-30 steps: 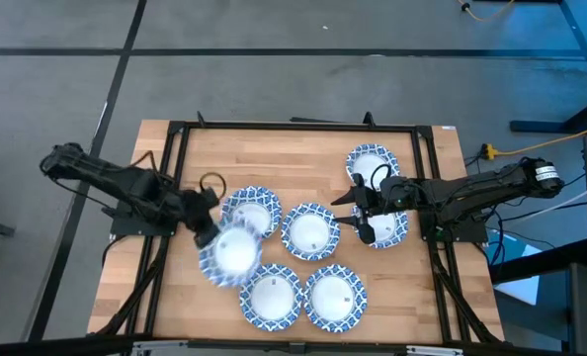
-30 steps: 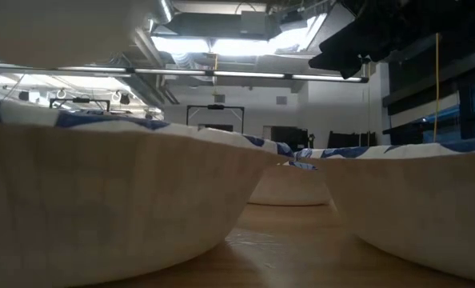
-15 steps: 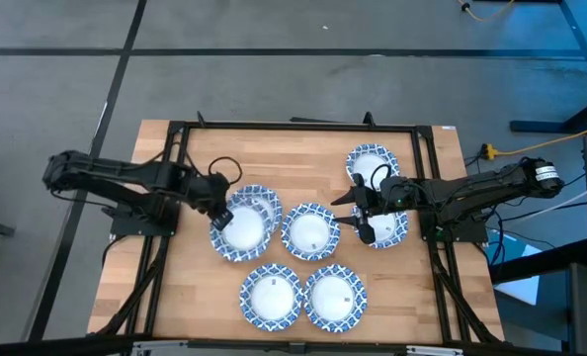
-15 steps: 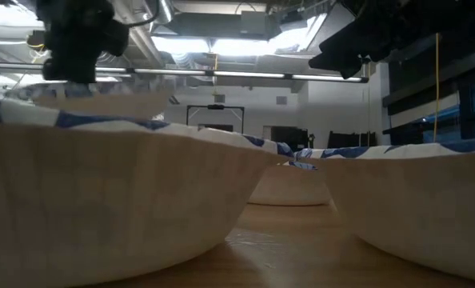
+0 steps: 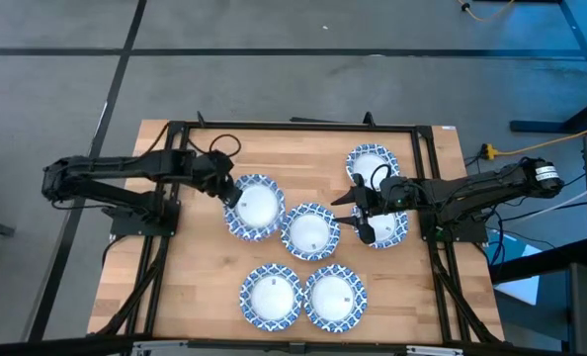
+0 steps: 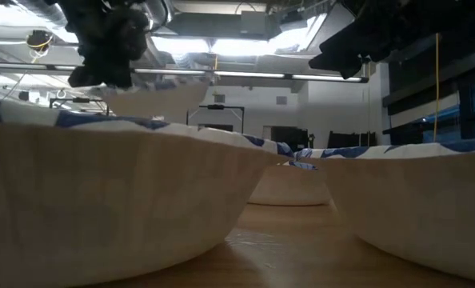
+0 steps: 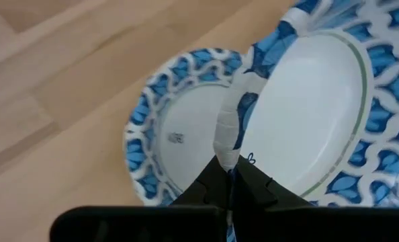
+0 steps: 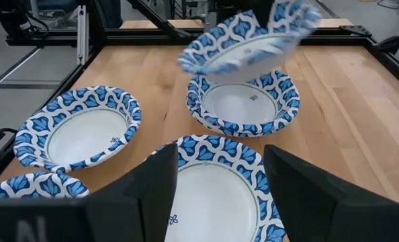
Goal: Nest bowls inside each other
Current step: Stack the white bowl on the white bowl
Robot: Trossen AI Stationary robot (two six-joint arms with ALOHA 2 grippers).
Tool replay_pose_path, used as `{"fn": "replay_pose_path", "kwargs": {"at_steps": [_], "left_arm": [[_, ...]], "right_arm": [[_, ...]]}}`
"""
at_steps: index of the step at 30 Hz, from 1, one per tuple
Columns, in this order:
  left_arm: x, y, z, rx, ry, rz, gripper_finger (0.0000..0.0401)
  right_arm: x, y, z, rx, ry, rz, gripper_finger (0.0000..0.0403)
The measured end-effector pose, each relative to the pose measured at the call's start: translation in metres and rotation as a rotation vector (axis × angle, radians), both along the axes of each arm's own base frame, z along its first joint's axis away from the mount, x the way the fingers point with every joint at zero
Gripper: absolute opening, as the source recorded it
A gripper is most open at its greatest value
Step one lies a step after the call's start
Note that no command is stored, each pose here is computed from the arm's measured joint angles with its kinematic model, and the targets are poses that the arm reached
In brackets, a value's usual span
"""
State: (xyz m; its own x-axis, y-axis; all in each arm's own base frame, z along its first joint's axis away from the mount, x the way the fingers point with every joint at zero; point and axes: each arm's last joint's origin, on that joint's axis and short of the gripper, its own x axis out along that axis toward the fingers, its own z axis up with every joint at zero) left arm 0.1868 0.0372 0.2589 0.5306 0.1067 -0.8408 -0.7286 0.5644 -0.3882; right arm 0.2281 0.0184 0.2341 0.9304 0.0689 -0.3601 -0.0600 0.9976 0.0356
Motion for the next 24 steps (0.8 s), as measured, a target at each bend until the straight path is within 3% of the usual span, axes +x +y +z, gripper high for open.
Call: {"fn": "replay_pose_path", "kwargs": {"at_steps": [11,24], "left_arm": [[0.015,0.015,-0.033,-0.046,0.224,0.029,0.0],[0.022,0.016,-0.044,-0.053,0.281,-0.004,0.0051]], "right_arm": [[0.0,0.0,-0.001,0.002,0.006,-0.001,0.022],[0.0,0.0,-0.001,0.005,0.009,-0.002,0.022]]}}
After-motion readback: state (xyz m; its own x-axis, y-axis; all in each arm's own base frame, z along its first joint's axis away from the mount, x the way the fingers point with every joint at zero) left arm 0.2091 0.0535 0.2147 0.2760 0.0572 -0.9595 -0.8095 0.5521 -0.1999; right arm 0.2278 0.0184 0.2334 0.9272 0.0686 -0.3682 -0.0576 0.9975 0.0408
